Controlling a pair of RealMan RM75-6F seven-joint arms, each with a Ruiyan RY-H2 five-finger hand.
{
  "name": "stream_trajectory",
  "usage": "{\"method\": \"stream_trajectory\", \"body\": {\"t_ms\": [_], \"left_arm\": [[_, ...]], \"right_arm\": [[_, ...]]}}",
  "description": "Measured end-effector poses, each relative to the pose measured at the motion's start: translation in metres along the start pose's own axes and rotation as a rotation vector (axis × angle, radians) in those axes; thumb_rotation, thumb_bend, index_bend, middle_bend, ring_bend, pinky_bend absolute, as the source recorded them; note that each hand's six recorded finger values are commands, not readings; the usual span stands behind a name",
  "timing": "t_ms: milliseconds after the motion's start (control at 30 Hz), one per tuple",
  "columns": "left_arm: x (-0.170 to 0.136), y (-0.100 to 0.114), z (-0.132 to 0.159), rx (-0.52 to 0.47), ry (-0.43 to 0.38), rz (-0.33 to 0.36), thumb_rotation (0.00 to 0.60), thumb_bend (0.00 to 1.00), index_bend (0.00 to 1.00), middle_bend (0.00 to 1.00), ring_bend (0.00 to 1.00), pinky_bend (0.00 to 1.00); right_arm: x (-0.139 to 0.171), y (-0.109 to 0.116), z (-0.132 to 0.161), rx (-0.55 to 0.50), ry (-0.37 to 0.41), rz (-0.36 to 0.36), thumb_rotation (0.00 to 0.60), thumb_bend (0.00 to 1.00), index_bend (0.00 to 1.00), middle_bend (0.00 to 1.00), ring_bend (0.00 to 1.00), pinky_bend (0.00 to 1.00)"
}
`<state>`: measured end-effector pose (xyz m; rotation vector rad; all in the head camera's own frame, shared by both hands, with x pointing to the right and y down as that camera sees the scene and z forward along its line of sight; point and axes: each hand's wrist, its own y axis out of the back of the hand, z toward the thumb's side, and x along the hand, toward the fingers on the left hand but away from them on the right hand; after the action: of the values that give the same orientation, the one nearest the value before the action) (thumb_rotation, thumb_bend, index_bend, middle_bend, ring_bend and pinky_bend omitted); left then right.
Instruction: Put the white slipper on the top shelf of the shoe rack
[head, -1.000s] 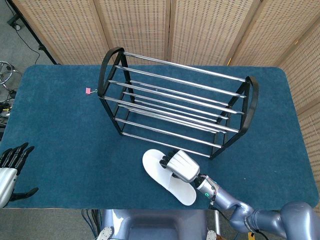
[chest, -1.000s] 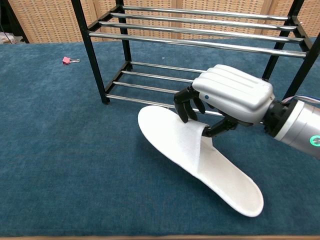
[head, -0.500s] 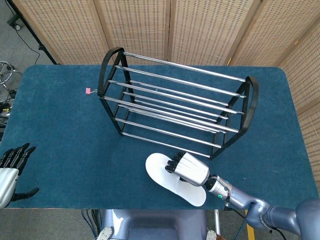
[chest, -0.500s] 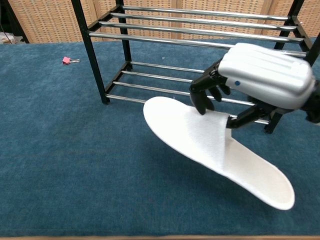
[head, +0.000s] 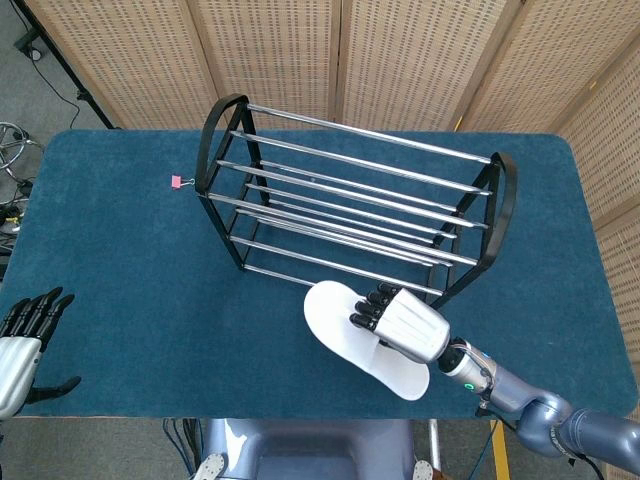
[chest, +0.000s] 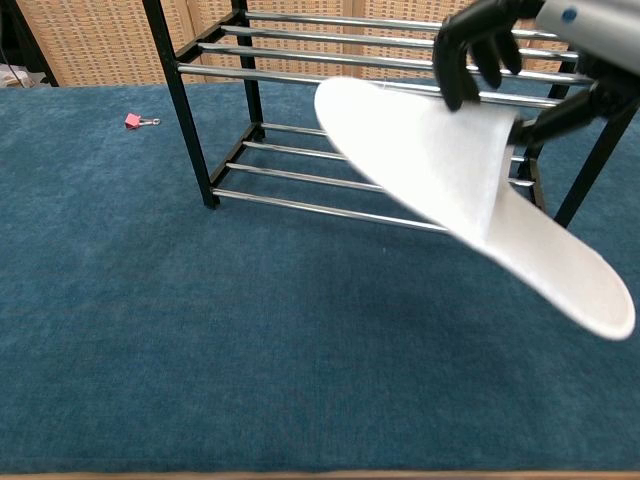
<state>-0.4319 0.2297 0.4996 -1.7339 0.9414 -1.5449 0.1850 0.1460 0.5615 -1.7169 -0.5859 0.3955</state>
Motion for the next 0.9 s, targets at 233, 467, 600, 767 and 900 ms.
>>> {"method": "stream_trajectory", "body": {"t_ms": [233, 467, 600, 767, 900], "left_arm": [[0.0, 0.0, 0.001, -0.001, -0.007, -0.002, 0.6, 0.0, 0.0, 0.0, 0.0, 0.0], [-0.003, 0.002, 0.002, -0.007, -0.013, 0.005, 0.6, 0.0, 0.0, 0.0, 0.0, 0.0], [-0.004, 0.004, 0.002, -0.014, -0.016, 0.008, 0.6, 0.0, 0.0, 0.0, 0.0, 0.0], [-0.005, 0.005, 0.001, -0.016, -0.018, 0.01, 0.6, 0.0, 0.0, 0.0, 0.0, 0.0], [-0.005, 0.005, 0.002, -0.019, -0.022, 0.008, 0.6, 0.0, 0.0, 0.0, 0.0, 0.0]], "right_arm": [[-0.001, 0.021, -0.005, 0.032, -0.037, -0.033, 0.6, 0.47, 0.67, 0.62, 0.63, 0.62], [-0.001, 0.032, -0.004, 0.059, -0.065, -0.055, 0.6, 0.47, 0.67, 0.62, 0.63, 0.62], [-0.003, 0.034, -0.005, 0.088, -0.092, -0.063, 0.6, 0.49, 0.68, 0.63, 0.64, 0.64], [-0.002, 0.031, -0.005, 0.119, -0.117, -0.059, 0.6, 0.49, 0.68, 0.64, 0.65, 0.64], [-0.002, 0.025, -0.003, 0.12, -0.137, -0.052, 0.6, 0.49, 0.68, 0.64, 0.65, 0.64]]}}
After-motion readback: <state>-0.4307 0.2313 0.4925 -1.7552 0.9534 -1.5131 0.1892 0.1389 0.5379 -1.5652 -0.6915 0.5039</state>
